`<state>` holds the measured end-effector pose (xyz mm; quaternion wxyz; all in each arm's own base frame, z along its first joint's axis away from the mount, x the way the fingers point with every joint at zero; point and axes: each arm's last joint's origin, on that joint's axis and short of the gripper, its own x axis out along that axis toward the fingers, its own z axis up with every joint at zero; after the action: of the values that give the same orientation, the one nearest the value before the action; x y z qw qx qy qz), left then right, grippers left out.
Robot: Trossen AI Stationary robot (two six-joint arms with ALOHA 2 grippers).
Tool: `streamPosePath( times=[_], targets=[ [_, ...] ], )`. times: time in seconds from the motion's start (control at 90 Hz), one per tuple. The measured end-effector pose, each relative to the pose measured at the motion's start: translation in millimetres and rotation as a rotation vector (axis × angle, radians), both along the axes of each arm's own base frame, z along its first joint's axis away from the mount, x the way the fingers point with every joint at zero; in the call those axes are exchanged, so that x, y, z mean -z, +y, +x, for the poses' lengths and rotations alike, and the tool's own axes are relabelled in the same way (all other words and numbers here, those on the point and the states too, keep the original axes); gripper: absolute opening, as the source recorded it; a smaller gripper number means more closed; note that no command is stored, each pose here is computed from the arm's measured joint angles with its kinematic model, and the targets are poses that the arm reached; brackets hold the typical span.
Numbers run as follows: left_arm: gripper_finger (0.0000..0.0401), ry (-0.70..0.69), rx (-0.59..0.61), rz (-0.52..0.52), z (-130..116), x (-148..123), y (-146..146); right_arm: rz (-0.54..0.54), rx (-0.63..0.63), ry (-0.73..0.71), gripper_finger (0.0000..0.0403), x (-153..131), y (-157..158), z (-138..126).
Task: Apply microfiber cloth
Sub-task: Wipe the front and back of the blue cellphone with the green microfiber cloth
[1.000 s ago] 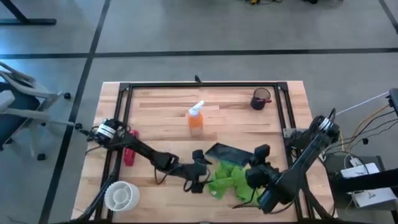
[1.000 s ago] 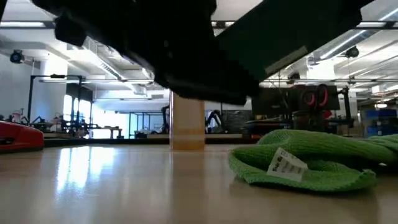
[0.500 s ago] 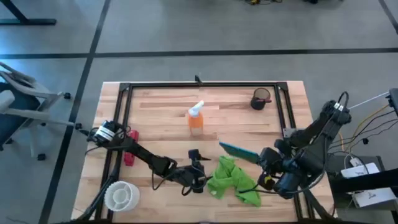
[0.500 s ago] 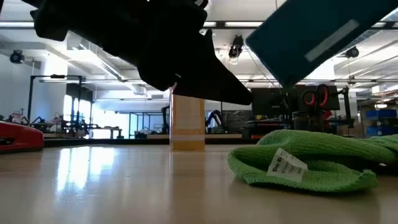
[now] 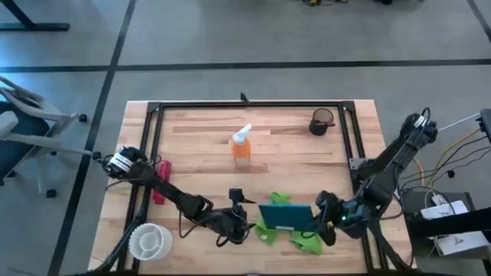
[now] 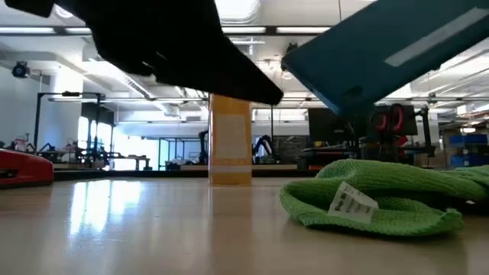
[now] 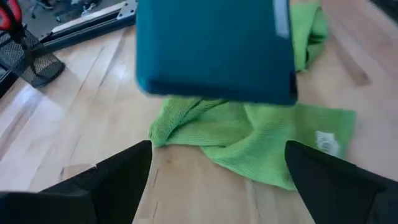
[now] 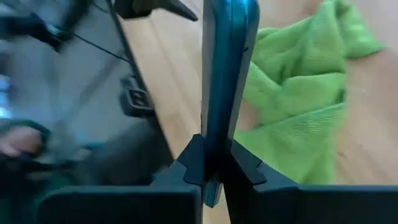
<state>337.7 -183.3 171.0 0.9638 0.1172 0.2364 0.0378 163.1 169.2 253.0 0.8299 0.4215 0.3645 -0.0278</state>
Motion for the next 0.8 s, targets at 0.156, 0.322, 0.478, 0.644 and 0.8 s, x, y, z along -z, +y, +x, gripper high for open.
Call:
streamPosePath(
  times=[0.156,0.322,0.478,0.644,0.8],
  targets=[
    [0.035,-0.01,0.018,-0.019,-4.7,-3.8,-7.0,0.128,0.014,-0.087,0.0009,34.3,-8.7,-7.7],
    [0.035,-0.01,0.017,-0.023,-4.6,-3.8,-6.8,0.255,0.053,-0.138,0.0008,72.4,-22.5,-19.5],
    [0.035,-0.011,0.014,-0.027,-4.3,-3.8,-6.4,0.379,0.096,-0.211,0.0008,96.8,-34.7,-29.3],
    [0.035,-0.011,0.009,-0.028,-3.5,-3.9,-5.0,0.435,0.13,-0.19,0.0008,112.4,-42.8,-36.3],
    [0.035,-0.012,-0.004,-0.028,-1.0,-3.9,-0.6,0.474,0.158,-0.149,0.0008,120.9,-47.2,-40.4]
  ],
)
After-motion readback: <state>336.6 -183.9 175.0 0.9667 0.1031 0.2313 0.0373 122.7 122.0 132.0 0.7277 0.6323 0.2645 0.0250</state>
